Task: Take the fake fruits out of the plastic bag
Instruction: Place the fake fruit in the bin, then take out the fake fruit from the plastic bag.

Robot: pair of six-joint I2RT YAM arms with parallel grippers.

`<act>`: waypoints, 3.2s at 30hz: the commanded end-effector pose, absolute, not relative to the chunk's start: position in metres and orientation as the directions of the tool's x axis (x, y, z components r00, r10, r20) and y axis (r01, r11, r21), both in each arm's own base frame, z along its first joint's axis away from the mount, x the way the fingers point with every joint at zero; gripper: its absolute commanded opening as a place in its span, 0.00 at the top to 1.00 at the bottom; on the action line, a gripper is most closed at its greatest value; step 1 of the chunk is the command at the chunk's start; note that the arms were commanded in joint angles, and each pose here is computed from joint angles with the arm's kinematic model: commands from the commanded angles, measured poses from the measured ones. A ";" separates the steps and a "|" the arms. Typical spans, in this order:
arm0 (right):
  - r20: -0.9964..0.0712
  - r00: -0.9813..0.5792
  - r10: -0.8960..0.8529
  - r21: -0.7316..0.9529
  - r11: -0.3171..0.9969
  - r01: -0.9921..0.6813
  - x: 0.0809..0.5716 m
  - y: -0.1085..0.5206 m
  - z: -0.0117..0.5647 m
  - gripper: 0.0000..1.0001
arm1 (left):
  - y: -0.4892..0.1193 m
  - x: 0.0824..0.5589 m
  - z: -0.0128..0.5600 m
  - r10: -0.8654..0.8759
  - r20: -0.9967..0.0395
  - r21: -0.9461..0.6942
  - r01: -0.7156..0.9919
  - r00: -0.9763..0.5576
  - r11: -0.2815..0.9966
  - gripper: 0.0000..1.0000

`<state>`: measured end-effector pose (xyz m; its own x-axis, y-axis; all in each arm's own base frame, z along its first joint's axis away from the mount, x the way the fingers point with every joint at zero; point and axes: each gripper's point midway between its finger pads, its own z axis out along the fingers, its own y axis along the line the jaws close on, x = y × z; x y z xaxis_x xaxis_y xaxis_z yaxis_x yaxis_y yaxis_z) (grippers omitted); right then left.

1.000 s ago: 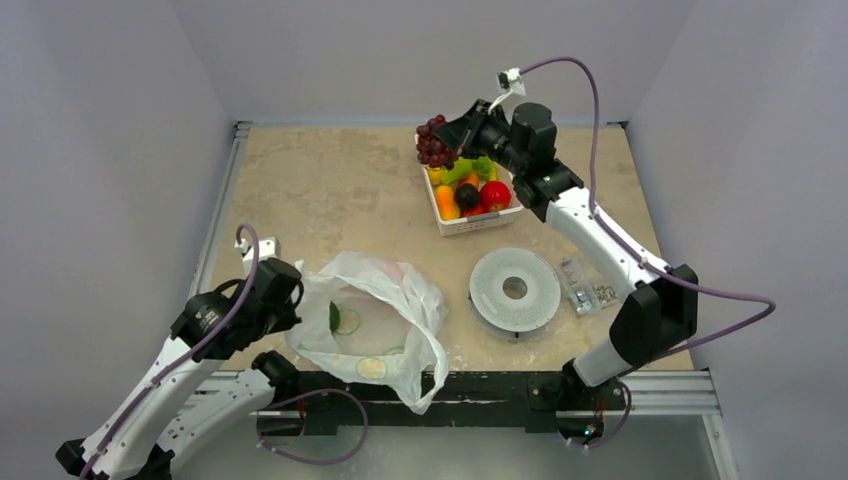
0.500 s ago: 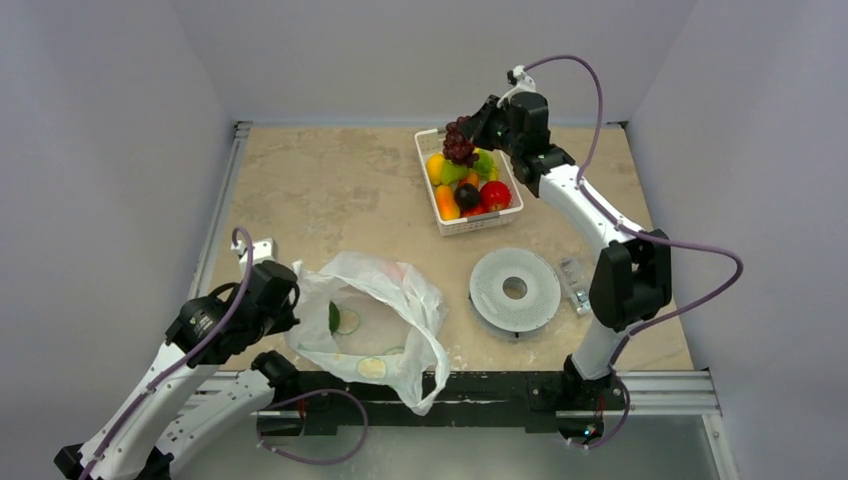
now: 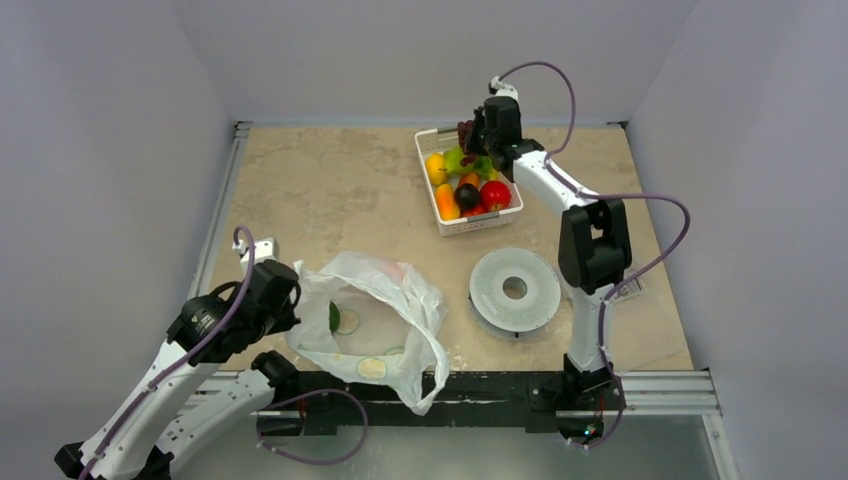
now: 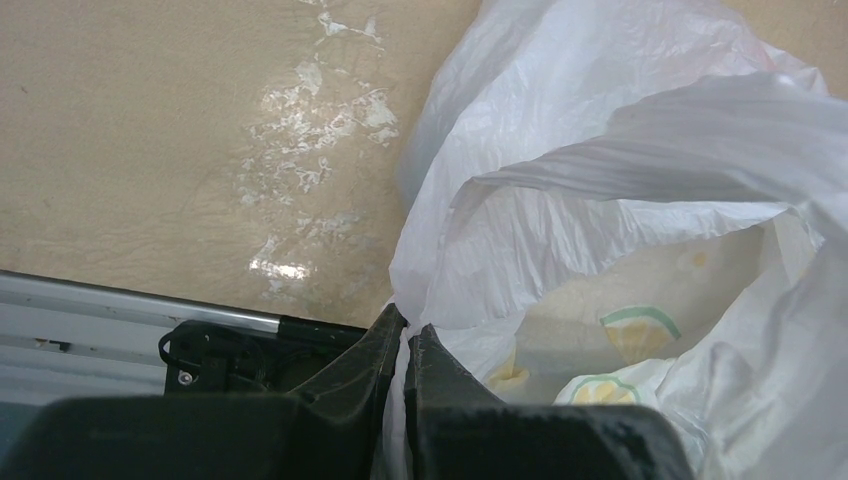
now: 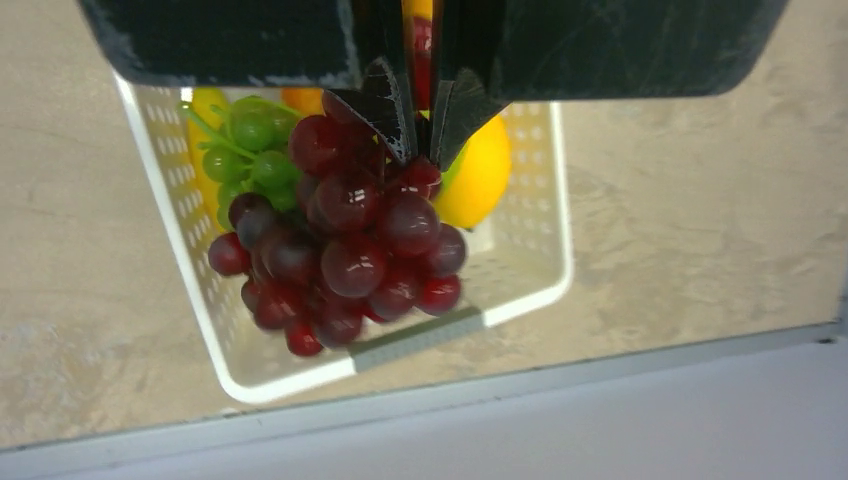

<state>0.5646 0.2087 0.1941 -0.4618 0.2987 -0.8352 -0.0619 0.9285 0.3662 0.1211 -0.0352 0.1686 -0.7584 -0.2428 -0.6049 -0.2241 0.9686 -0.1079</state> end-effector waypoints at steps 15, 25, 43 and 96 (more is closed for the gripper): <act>-0.858 -0.500 0.115 0.181 0.980 -0.085 0.527 0.192 0.183 0.38 | -0.038 0.127 0.175 -0.230 -0.614 -0.099 -0.215 -0.755 0.972 1.00; -0.906 -0.423 0.001 0.099 0.972 -0.211 0.438 0.230 0.234 0.08 | -0.038 0.127 0.174 -0.227 -0.611 -0.096 -0.214 -0.759 0.972 1.00; -0.956 -0.260 -0.134 0.204 0.331 -0.921 0.163 0.406 0.268 0.13 | -0.038 0.126 0.175 -0.230 -0.615 -0.100 -0.215 -0.754 0.971 1.00; -0.596 0.017 -0.803 -0.721 0.525 -0.452 0.242 0.423 0.076 0.02 | -0.044 0.126 0.178 -0.222 -0.624 -0.142 -0.170 -0.750 0.975 1.00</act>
